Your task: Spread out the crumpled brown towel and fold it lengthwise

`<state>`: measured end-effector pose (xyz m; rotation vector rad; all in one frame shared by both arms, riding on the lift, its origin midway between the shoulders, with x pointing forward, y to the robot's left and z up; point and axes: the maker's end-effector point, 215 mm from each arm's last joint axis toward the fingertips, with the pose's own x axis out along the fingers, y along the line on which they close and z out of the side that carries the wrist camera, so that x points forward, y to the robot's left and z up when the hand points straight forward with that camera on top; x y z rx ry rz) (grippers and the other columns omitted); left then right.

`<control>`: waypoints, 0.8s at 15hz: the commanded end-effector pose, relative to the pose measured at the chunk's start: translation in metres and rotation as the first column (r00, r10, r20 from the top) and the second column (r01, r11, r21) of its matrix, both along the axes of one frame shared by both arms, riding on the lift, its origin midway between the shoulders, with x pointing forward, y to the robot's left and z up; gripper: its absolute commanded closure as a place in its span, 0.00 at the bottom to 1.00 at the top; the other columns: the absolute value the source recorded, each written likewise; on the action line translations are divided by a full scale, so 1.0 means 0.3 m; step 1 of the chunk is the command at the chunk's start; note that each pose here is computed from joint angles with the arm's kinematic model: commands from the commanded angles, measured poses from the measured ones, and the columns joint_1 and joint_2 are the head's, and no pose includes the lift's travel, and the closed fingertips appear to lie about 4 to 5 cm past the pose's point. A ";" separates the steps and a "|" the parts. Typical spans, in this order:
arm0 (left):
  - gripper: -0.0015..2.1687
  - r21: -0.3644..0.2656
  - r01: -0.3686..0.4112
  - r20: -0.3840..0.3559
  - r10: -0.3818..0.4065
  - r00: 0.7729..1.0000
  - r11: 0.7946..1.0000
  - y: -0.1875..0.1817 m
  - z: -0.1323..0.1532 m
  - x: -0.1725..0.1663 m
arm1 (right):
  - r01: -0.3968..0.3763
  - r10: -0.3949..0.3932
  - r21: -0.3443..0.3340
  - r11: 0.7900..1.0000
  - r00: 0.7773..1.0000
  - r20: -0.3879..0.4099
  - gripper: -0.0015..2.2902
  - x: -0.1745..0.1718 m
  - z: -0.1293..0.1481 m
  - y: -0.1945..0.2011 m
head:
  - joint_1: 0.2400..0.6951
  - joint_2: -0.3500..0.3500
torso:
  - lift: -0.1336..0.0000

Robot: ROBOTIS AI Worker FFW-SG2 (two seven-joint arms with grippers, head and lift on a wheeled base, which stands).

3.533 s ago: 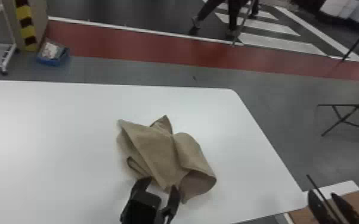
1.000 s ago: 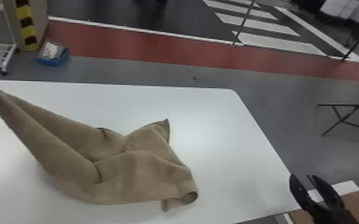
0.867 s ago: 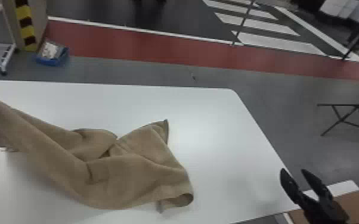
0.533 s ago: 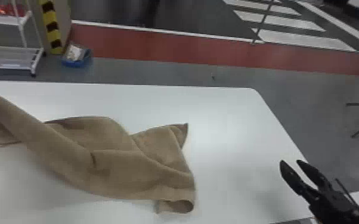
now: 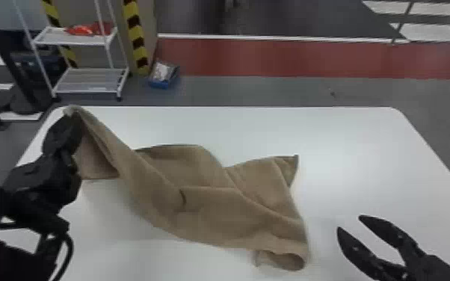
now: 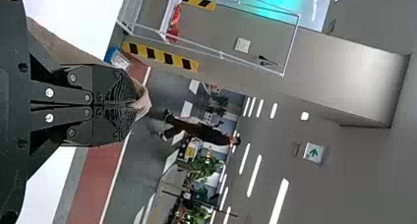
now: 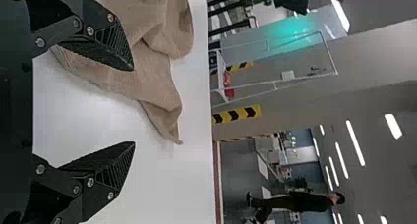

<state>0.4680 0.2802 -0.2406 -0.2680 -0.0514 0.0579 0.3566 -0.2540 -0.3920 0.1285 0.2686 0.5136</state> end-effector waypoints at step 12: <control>0.63 -0.005 0.015 -0.025 -0.015 1.000 1.000 -0.028 -0.044 0.008 | -0.160 0.142 -0.073 0.984 0.970 -0.199 0.22 -0.103 -0.183 0.205 | 1.00 0.66 | 0.07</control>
